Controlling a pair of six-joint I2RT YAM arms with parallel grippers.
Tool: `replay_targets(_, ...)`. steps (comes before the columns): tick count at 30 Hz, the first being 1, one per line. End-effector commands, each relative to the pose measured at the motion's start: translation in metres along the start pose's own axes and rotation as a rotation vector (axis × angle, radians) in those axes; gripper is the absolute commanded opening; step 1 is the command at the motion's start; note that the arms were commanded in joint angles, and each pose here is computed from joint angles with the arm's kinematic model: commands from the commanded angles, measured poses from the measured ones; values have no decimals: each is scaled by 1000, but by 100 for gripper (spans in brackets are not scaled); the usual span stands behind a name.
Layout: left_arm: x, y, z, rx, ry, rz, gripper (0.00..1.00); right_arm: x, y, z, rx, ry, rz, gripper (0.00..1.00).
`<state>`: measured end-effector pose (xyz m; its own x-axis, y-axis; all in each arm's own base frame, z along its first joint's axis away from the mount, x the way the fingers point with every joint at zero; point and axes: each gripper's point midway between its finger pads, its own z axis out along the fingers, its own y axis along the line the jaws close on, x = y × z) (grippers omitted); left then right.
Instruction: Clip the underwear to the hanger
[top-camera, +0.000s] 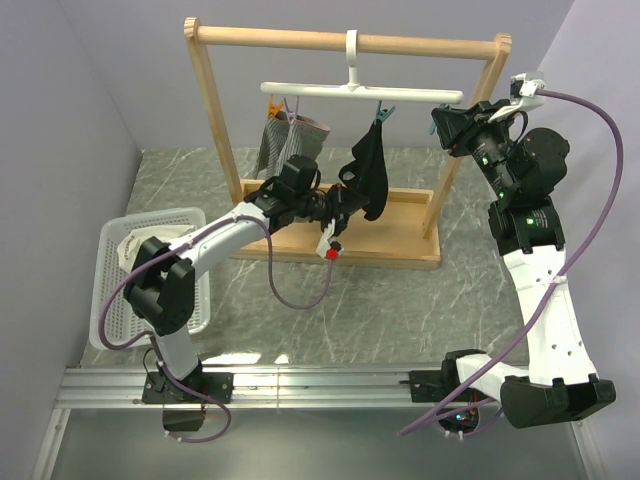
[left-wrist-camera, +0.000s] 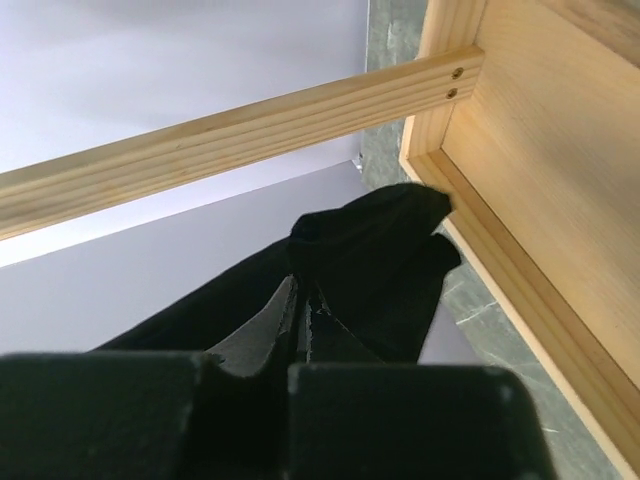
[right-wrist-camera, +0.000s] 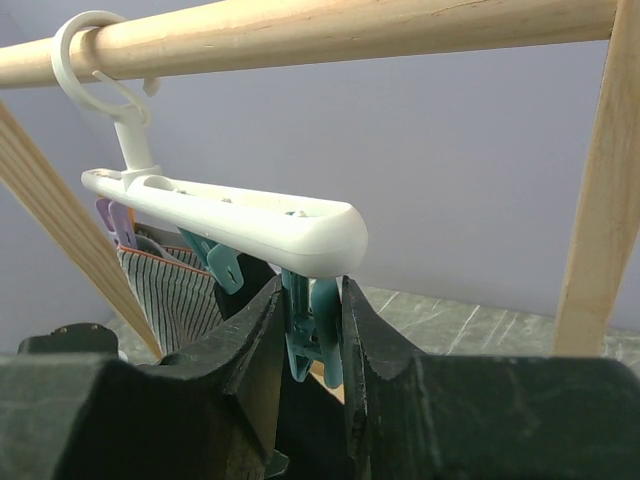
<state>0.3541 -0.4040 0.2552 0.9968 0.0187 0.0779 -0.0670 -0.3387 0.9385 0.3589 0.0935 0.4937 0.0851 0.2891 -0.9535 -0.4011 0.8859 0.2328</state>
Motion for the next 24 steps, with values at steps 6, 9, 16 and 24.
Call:
replay_targets(6,-12,51,0,3,-62,55,0,-21,7,-4,-28,-72,-7,0)
replay_targets(9,-13,72,0,-30,-55,-54,1,-20,7,-3,-30,-69,-5,0)
replay_targets(16,-6,111,1,-114,23,-262,0,-19,6,-3,-33,-68,-4,0)
replay_targets(24,-9,146,1,-206,79,-397,0,-14,4,-2,-28,-56,-5,0)
